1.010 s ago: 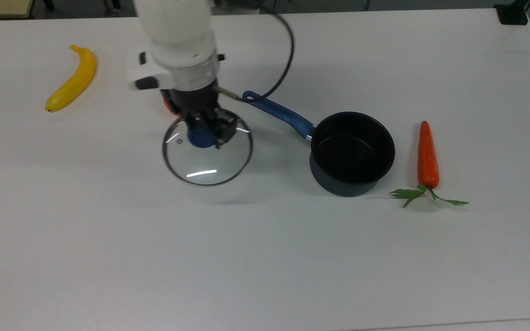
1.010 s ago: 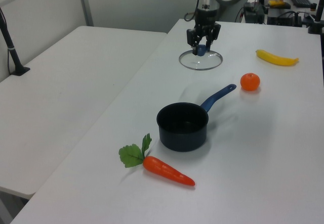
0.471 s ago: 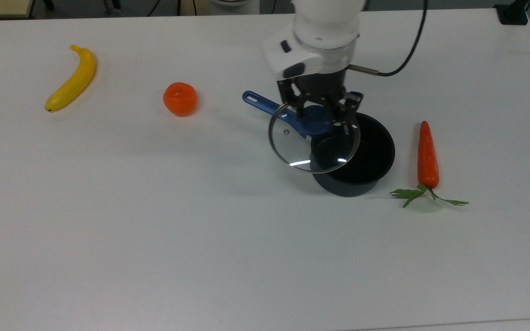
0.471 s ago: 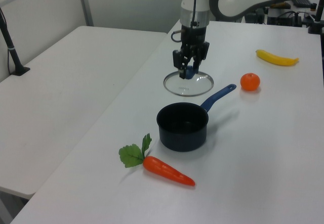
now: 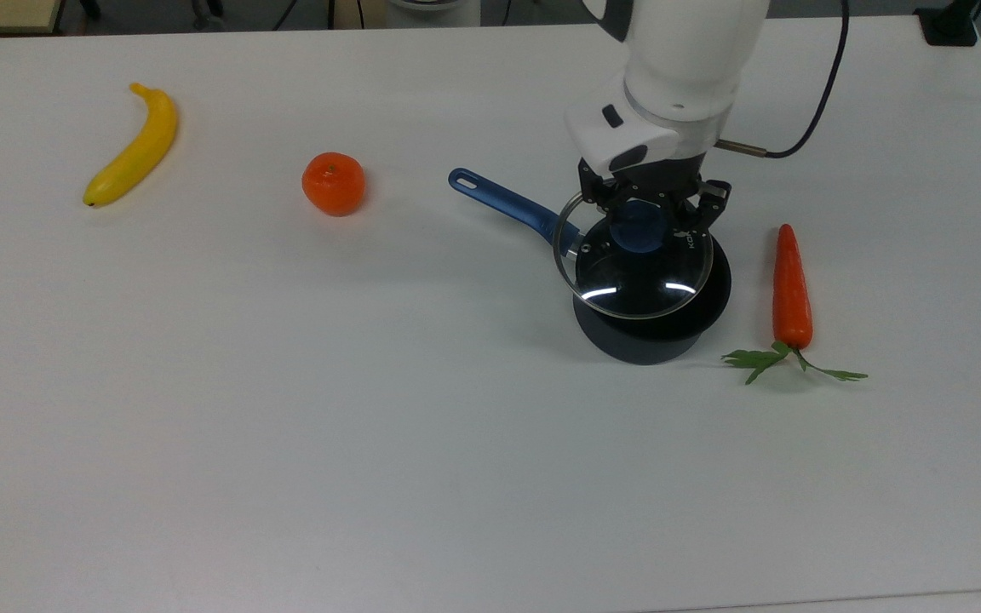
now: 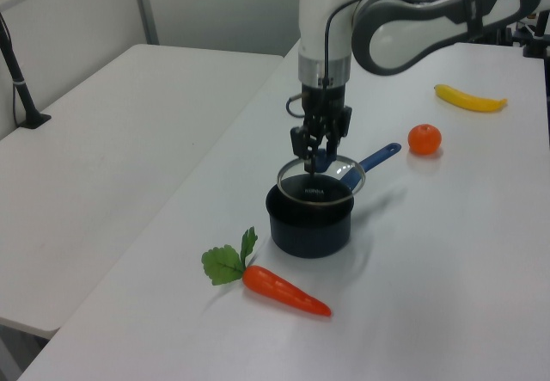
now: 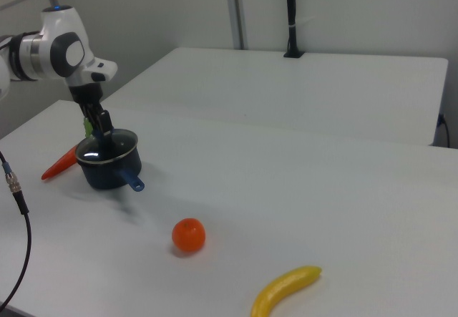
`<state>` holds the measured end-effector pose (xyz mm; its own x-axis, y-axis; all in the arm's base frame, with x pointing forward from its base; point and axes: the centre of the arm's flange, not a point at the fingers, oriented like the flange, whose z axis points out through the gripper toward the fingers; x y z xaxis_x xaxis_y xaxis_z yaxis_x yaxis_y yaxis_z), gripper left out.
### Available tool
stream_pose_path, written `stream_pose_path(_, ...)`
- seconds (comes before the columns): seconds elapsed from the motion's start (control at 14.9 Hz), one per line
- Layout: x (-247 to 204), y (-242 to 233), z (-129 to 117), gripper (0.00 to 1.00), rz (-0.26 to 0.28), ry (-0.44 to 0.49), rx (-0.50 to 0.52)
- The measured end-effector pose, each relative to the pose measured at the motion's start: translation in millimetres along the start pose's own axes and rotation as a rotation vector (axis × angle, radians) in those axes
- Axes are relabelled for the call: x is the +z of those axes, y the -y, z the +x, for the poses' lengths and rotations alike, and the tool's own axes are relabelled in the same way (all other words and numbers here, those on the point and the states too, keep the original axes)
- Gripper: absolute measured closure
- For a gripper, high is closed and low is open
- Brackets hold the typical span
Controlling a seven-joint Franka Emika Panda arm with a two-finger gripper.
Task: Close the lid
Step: 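Lower the lid onto the saucepan rim and open the gripper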
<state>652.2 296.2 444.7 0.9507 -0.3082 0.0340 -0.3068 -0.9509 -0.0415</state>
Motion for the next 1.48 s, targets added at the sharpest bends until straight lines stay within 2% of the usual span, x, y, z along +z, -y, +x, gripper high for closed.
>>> stream_pose_path(0.4,17,13,-2,0.4,-0.015,-0.039,0.008)
stream_pose_path(1.08,24,22,1,0.4,-0.003,-0.052,0.012)
stream_pose_path(1.48,27,37,-11,0.4,0.002,-0.055,-0.007)
